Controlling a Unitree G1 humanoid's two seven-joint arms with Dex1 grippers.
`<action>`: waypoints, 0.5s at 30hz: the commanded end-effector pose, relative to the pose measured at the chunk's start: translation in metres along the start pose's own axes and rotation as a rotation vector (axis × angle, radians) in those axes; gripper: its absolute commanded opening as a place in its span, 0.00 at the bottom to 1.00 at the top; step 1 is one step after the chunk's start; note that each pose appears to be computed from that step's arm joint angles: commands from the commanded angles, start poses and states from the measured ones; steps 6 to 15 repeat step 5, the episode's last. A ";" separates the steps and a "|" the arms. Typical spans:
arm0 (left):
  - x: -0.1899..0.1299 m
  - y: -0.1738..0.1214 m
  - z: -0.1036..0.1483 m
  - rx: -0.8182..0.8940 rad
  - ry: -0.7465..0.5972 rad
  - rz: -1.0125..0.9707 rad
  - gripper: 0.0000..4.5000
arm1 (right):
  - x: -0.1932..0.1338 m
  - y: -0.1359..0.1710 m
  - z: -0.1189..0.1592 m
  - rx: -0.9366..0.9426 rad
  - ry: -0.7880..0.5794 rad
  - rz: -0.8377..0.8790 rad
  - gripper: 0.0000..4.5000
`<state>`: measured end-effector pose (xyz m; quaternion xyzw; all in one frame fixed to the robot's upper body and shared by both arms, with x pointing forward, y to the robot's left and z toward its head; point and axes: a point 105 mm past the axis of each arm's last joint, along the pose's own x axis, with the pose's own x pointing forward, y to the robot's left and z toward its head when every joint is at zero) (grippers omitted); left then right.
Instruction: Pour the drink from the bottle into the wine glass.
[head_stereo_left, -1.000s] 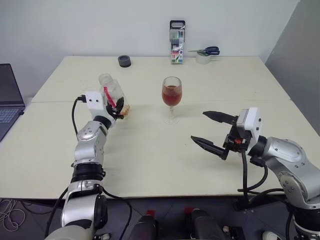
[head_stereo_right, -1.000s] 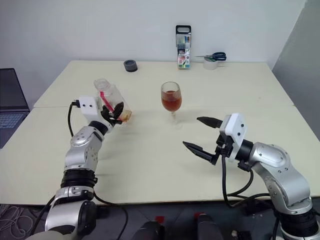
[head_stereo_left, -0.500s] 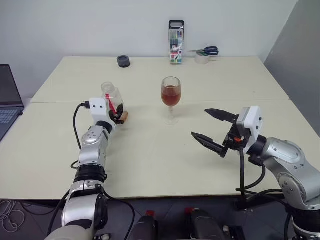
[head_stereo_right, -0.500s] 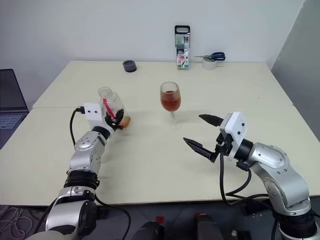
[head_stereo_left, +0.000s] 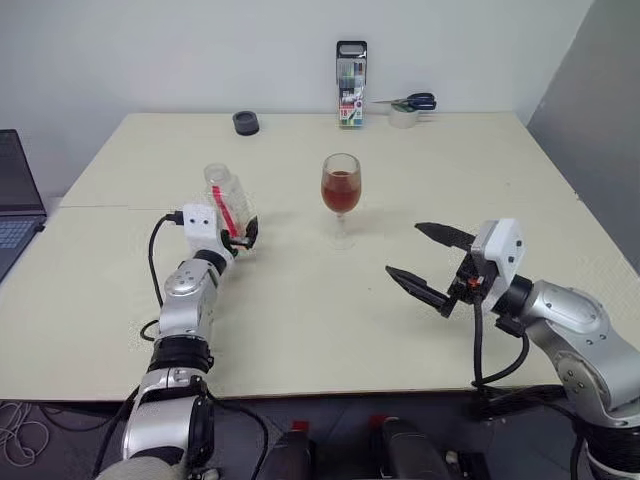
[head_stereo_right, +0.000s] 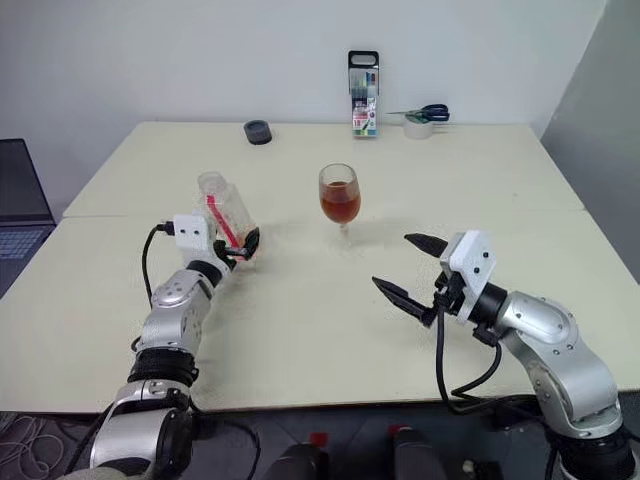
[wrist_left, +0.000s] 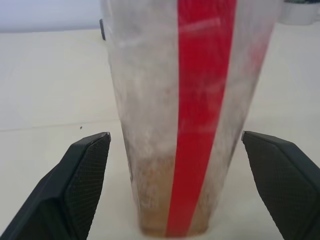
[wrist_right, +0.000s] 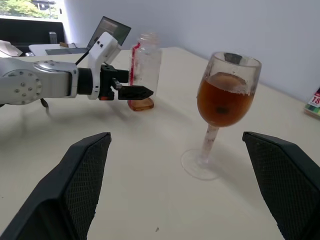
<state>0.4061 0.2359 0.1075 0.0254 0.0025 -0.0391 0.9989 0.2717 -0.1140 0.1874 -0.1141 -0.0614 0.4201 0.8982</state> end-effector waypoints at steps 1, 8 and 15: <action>-0.013 0.002 0.007 0.024 -0.017 0.005 0.99 | -0.013 -0.014 0.002 0.014 0.007 -0.164 1.00; -0.036 0.001 0.003 0.072 0.017 0.016 0.99 | -0.026 -0.029 -0.007 0.084 0.027 -0.393 1.00; -0.036 0.001 0.003 0.072 0.017 0.016 0.99 | -0.026 -0.029 -0.007 0.084 0.027 -0.393 1.00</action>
